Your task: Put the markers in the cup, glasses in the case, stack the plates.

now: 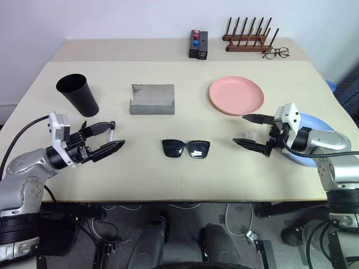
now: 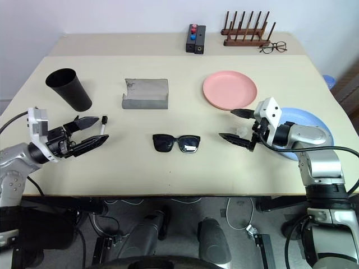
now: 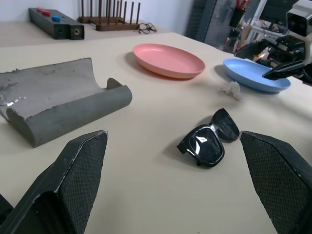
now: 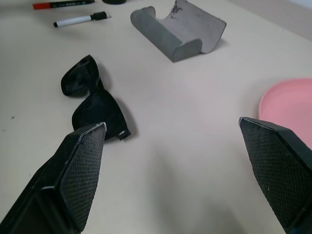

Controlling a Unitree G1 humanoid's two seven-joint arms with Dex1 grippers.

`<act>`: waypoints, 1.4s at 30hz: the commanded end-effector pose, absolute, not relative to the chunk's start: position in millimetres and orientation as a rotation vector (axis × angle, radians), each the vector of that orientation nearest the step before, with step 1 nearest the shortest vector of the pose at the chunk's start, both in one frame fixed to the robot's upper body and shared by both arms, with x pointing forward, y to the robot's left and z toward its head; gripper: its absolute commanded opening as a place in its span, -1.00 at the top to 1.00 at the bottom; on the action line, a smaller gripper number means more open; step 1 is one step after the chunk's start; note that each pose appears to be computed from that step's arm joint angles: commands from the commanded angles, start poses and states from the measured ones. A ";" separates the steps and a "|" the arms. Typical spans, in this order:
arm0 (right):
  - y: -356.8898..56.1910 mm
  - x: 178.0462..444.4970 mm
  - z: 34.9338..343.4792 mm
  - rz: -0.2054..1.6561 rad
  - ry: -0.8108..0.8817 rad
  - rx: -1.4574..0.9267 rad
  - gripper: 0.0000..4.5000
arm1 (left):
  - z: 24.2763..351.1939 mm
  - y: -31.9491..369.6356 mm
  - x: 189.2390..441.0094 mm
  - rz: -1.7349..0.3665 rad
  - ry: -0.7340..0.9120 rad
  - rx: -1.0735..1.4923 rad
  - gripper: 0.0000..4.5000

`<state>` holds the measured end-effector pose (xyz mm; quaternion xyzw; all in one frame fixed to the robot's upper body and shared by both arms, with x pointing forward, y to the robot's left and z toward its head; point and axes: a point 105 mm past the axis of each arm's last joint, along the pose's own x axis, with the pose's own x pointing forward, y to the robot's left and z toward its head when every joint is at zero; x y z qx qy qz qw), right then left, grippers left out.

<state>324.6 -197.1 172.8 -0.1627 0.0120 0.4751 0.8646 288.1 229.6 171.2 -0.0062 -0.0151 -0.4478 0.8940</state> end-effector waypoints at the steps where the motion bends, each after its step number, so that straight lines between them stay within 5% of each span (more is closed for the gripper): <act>1: -190.2 326.2 190.2 1.007 -0.039 -0.364 -0.99 | 185.1 234.9 285.9 -0.919 -0.085 0.027 -1.00; 12: -166.7 328.6 192.8 1.041 -0.079 -0.356 -0.99 | 198.5 267.4 295.4 -0.756 -0.050 -0.014 -1.00; 20: -109.9 333.3 212.8 1.130 -0.126 -0.234 -0.99 | 183.3 333.2 309.1 -0.340 0.123 0.081 -1.00; 28: -63.4 306.8 229.3 1.297 -0.296 -0.125 -0.99 | 186.8 365.4 316.6 -0.100 0.218 0.013 -1.00; 42: -40.7 313.3 208.7 1.307 -0.306 -0.272 -0.99 | 172.8 373.3 343.3 0.007 0.396 -0.051 -1.00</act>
